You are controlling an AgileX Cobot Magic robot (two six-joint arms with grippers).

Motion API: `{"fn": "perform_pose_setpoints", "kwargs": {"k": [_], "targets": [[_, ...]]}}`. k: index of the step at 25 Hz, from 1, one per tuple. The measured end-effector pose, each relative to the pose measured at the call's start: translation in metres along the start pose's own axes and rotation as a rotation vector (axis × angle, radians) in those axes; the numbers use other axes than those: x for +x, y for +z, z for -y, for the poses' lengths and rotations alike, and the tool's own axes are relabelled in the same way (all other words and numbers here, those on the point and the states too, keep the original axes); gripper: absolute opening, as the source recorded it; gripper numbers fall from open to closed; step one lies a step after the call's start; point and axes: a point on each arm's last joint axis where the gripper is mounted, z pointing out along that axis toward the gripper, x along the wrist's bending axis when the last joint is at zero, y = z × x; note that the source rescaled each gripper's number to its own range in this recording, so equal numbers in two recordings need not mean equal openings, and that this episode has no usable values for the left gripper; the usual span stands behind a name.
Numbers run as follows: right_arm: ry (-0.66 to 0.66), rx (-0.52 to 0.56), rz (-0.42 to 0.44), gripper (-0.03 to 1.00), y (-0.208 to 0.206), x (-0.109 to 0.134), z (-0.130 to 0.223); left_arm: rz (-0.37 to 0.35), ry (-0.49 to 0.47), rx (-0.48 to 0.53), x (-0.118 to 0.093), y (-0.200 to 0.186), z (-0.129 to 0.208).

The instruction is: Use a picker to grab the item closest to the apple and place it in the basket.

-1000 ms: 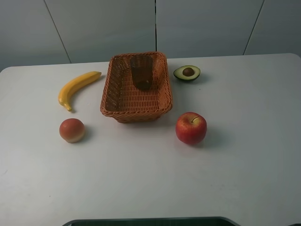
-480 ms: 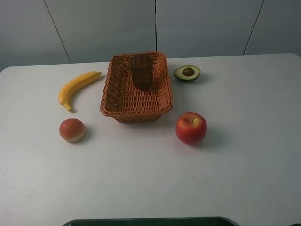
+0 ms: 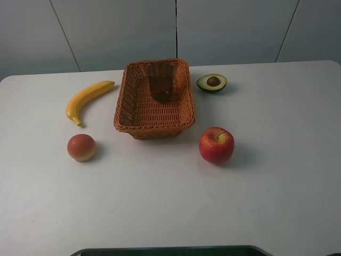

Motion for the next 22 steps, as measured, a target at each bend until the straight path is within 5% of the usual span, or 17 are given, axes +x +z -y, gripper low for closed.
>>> {"fn": "perform_pose_setpoints", "kwargs": {"k": [3, 10, 22], "targets": [[-0.004, -0.022, 0.0, 0.97, -0.007, 0.0, 0.004, 0.0, 0.0, 0.0, 0.0, 0.0, 0.0], [-0.078, 0.119, -0.004, 0.97, -0.007, 0.0, 0.018, 0.0, 0.0, 0.0, 0.0, 0.0, 0.0], [-0.086, 0.118, -0.004, 0.97, -0.005, 0.0, 0.019, 0.0, 0.0, 0.0, 0.0, 0.0, 0.0]]}}
